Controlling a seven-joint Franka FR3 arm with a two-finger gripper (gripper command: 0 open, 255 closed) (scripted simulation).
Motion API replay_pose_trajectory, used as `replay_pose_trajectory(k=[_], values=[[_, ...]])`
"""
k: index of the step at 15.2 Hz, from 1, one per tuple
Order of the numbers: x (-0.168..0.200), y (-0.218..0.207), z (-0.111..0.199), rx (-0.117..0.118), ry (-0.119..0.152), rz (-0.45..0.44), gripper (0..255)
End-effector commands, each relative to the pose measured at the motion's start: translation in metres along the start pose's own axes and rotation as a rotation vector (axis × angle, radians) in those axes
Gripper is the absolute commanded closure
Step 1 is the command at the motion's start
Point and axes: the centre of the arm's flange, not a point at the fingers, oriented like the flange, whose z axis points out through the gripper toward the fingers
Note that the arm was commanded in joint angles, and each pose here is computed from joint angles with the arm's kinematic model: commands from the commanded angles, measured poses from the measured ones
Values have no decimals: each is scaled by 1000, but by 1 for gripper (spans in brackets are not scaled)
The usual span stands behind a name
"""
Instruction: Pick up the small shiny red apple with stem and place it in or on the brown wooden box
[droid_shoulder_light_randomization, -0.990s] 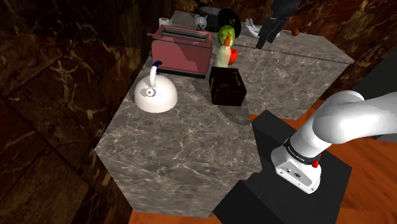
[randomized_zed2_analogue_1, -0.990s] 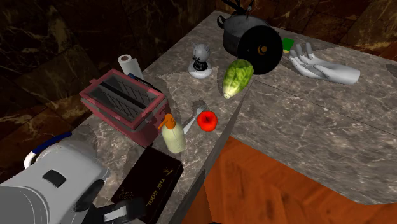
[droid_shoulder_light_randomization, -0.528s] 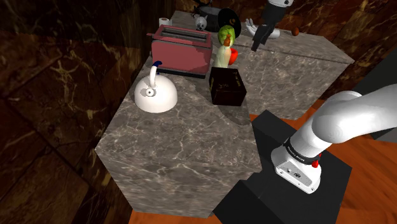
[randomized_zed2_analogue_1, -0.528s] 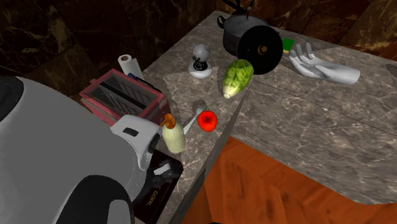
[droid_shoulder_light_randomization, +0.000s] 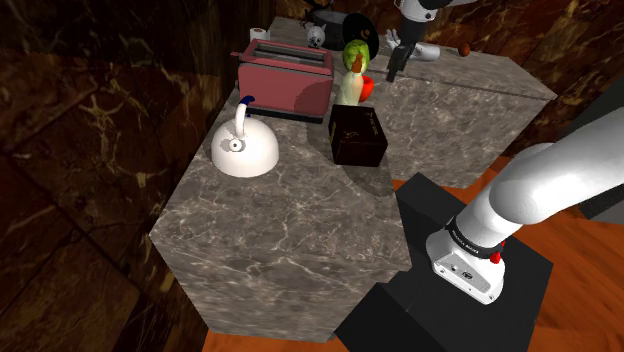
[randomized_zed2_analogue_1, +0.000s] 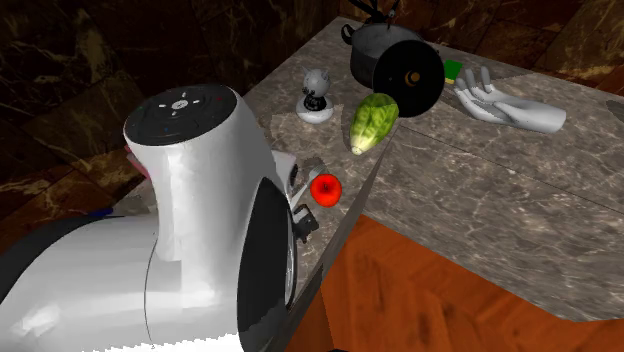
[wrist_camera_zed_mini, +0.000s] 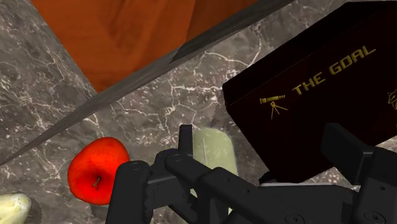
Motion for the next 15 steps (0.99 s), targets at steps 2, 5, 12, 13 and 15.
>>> replay_pose_trajectory(k=[2,5,12,13,15], values=[[18,28,25,-10,-15,-38,0],[37,56,46,-19,-30,-75,0],[86,118,94,-39,-65,-159,0],[93,126,101,-42,-70,-172,0],[108,143,115,-48,-80,-196,0]])
